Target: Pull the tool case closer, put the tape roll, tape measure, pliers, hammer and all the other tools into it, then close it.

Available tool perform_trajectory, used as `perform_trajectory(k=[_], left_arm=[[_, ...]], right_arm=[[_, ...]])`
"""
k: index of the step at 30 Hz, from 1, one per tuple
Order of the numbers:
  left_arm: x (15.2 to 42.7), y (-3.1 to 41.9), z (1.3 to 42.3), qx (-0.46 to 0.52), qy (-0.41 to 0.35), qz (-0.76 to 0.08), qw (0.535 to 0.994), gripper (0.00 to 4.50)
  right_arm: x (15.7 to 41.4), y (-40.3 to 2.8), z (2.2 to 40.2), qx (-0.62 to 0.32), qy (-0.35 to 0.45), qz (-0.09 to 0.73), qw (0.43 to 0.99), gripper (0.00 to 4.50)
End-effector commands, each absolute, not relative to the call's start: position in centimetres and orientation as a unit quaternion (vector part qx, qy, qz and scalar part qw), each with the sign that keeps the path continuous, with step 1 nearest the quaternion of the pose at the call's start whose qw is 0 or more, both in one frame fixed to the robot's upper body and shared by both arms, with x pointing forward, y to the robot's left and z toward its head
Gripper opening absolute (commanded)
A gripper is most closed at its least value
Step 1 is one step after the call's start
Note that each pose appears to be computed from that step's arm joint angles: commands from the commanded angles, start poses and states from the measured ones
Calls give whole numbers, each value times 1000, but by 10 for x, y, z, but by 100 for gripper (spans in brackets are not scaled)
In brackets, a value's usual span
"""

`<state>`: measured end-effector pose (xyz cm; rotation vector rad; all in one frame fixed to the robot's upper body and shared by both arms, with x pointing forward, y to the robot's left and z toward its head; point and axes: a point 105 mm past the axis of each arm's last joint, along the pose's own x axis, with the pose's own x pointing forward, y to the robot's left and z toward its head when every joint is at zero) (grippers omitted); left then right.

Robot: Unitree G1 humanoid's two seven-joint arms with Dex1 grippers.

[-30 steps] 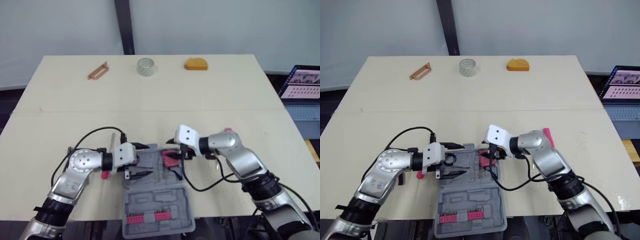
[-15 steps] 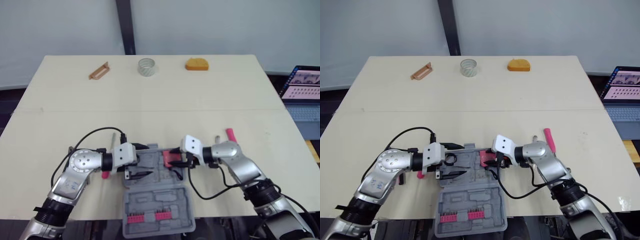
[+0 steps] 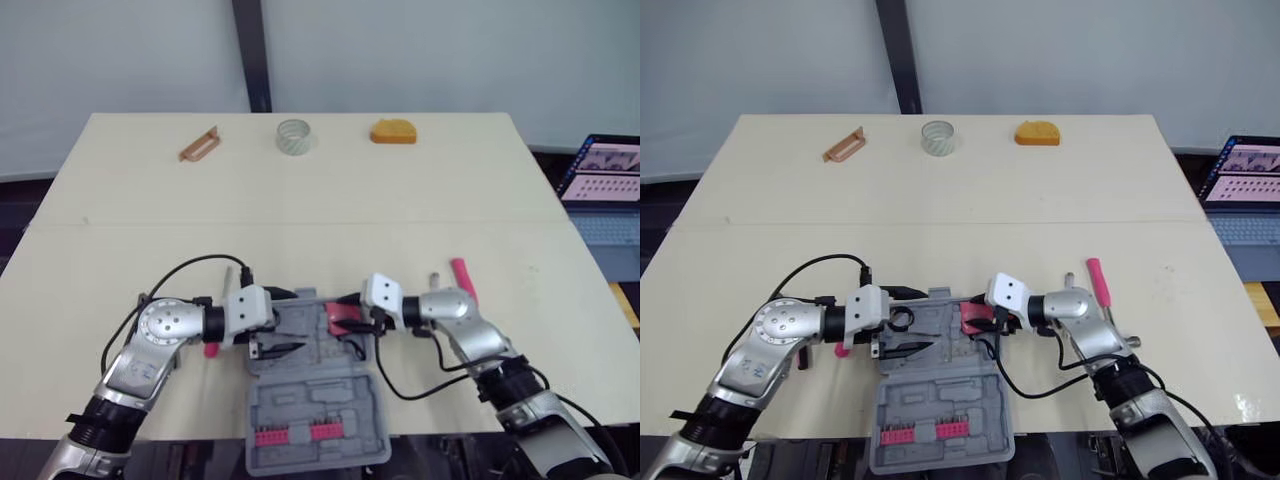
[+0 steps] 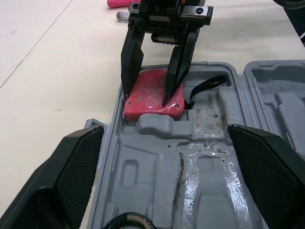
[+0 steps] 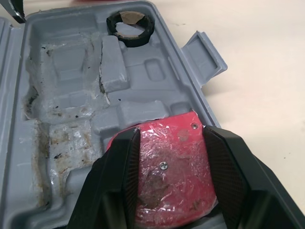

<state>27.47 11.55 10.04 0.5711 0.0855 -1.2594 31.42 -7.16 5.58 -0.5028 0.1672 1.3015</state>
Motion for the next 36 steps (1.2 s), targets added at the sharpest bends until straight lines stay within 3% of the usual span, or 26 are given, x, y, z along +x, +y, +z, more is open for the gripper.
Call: perform_trajectory(k=[1, 11, 20, 23, 26, 29, 36], left_arm=[[272, 117, 110, 268, 22, -579, 770, 450], [272, 119, 112, 270, 25, -580, 768, 450], [276, 145, 131, 186, 44, -529, 827, 450], [272, 164, 129, 172, 66, -500, 846, 450], [266, 212, 127, 163, 99, -425, 885, 450], [256, 271, 127, 166, 132, -334, 918, 450], [221, 363, 130, 167, 168, -188, 953, 450]], right_arm=[[299, -96, -3, -241, 178, 581, 756, 220], [299, -89, 2, -211, 148, 594, 762, 220], [307, -95, 116, -105, 43, 578, 808, 220], [305, -114, 132, -101, 42, 553, 826, 296], [302, -165, 133, -121, 69, 488, 862, 439], [296, -219, 126, -138, 102, 414, 894, 446], [275, -319, 111, -117, 164, 272, 941, 446]])
